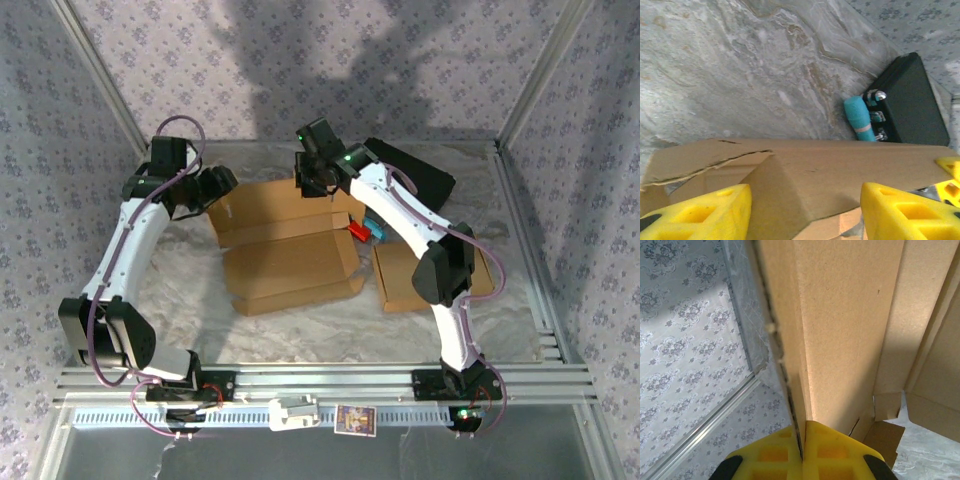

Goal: Fold the paper box

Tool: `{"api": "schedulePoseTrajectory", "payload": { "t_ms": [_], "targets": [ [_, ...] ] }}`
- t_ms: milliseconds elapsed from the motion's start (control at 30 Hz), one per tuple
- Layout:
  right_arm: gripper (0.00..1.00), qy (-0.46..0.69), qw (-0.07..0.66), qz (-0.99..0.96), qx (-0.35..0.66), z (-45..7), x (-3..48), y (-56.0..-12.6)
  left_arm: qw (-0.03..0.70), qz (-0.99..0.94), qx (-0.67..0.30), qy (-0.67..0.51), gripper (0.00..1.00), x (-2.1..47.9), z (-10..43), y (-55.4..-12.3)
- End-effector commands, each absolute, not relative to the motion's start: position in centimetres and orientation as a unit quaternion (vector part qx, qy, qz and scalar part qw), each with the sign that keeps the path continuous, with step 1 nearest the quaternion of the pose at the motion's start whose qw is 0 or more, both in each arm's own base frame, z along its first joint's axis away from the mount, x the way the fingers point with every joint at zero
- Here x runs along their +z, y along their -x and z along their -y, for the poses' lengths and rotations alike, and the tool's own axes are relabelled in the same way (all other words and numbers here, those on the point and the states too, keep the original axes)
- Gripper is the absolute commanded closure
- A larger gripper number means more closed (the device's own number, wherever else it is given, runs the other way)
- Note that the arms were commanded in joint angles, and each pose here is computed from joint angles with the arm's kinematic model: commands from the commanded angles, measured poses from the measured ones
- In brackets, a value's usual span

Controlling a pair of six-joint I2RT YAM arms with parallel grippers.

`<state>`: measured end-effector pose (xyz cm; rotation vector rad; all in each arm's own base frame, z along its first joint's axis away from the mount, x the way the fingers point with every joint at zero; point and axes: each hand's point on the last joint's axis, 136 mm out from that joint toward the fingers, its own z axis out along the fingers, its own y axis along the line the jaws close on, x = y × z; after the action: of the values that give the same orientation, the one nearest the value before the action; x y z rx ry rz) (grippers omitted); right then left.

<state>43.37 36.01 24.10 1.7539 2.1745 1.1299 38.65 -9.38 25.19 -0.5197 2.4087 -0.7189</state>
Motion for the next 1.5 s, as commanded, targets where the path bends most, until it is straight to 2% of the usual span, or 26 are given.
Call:
{"api": "schedulePoseTrajectory", "payload": {
  "t_ms": [0,67,167,333,433,633,800,1133,1367,1467],
  "targets": [
    [1.00,-0.583,0.055,-0.722,0.368,-36.1,23.5,-42.9,0.305,-0.873,-0.339,0.173,0.40,27.6,11.4,-39.3],
    [1.00,-0.582,0.056,-0.723,0.368,-35.9,23.5,-42.7,0.311,-0.864,-0.359,0.169,0.39,28.3,11.7,-39.5],
    [1.00,-0.585,0.060,-0.719,0.370,-35.4,23.8,-42.8,0.335,-0.867,-0.326,0.176,0.37,29.5,10.1,-39.1],
    [1.00,-0.577,0.056,-0.729,0.364,-34.6,23.9,-42.6,0.379,-0.882,-0.174,0.219,0.35,29.9,3.8,-37.2],
    [1.00,-0.557,0.042,-0.745,0.365,-35.2,23.1,-42.3,0.369,-0.892,-0.105,0.238,0.35,28.0,1.1,-36.0],
    [1.00,-0.498,0.047,-0.769,0.398,-37.8,22.2,-41.8,0.338,-0.888,-0.081,0.300,0.41,23.1,-2.6,-34.6],
    [1.00,-0.466,0.062,-0.755,0.458,-40.2,23.0,-43.1,0.338,-0.884,-0.079,0.312,0.43,21.4,-3.4,-34.5],
    [1.00,-0.409,0.110,-0.748,0.510,-41.6,27.4,-44.7,0.369,-0.872,-0.061,0.317,0.44,23.0,-4.5,-35.3],
    [1.00,-0.346,0.111,-0.775,0.518,-42.4,25.0,-44.0,0.369,-0.883,-0.017,0.289,0.43,22.9,-5.4,-34.7],
    [1.00,-0.335,0.118,-0.780,0.515,-41.8,23.4,-43.5,0.335,-0.904,0.007,0.264,0.45,20.9,-5.5,-33.5]
  ]
}}
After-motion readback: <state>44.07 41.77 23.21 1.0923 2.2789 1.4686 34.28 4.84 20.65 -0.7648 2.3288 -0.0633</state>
